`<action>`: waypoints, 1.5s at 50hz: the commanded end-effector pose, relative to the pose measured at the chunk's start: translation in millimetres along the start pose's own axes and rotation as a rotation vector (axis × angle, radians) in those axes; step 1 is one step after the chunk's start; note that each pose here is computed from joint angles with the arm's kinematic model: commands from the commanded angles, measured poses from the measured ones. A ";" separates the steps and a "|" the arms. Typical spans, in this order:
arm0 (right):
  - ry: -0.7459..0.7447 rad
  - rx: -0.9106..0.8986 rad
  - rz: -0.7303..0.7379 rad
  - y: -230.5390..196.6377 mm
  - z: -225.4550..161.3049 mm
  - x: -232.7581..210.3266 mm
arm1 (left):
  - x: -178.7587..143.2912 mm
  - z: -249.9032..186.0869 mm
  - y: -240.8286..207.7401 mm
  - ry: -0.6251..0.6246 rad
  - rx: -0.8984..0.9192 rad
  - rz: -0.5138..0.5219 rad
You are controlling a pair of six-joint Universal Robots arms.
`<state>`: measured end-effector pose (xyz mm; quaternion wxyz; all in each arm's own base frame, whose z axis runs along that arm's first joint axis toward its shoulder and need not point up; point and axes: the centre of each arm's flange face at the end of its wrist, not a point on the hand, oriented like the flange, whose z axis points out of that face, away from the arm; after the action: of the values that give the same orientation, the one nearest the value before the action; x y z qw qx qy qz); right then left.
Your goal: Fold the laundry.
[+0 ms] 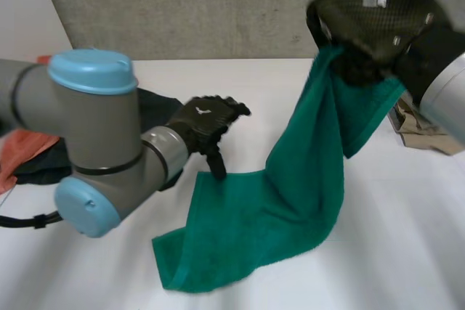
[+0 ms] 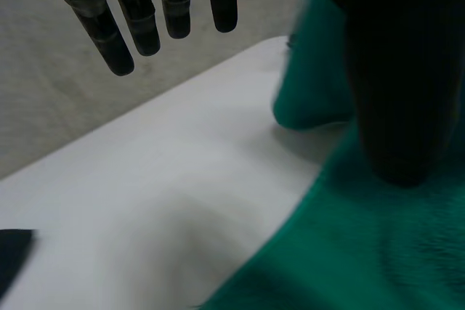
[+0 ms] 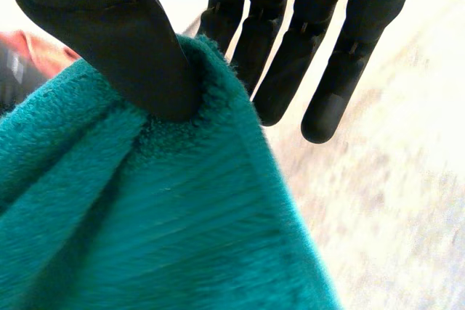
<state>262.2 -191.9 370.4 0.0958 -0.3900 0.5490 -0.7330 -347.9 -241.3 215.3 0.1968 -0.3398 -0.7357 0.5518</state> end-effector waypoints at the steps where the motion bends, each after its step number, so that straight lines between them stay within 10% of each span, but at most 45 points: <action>1: 0.014 0.167 -0.033 -61.5 -17.6 10.3 | 26.0 13.5 14.4 0.073 -0.038 -0.023; 13: 0.143 0.118 0.007 -39.9 3.2 61.5 | 13.3 5.8 15.3 -0.024 -0.115 -0.053; 21: 0.156 -0.085 -0.033 36.8 47.7 64.3 | -93.0 -18.3 -91.2 -0.549 0.346 0.060; 32: 0.515 0.319 -0.138 1.7 104.2 115.8 | -113.7 -70.4 -196.5 -0.706 0.911 0.264; 40: 0.367 0.284 -0.116 33.5 102.8 78.6 | -122.1 -51.9 -125.2 -0.698 0.648 0.228; 56: -0.020 -0.319 -0.115 226.4 51.7 -42.1 | -91.0 2.6 88.3 -0.481 0.075 0.230; 75: 0.017 -0.439 -0.050 240.6 37.6 -29.7 | -132.4 -18.2 101.0 -0.542 -0.028 0.226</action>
<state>244.4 -291.0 147.3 -0.0117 -0.4166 0.6803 -0.6029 -229.5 -303.5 132.5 -0.0805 -0.2783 -0.7215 0.6290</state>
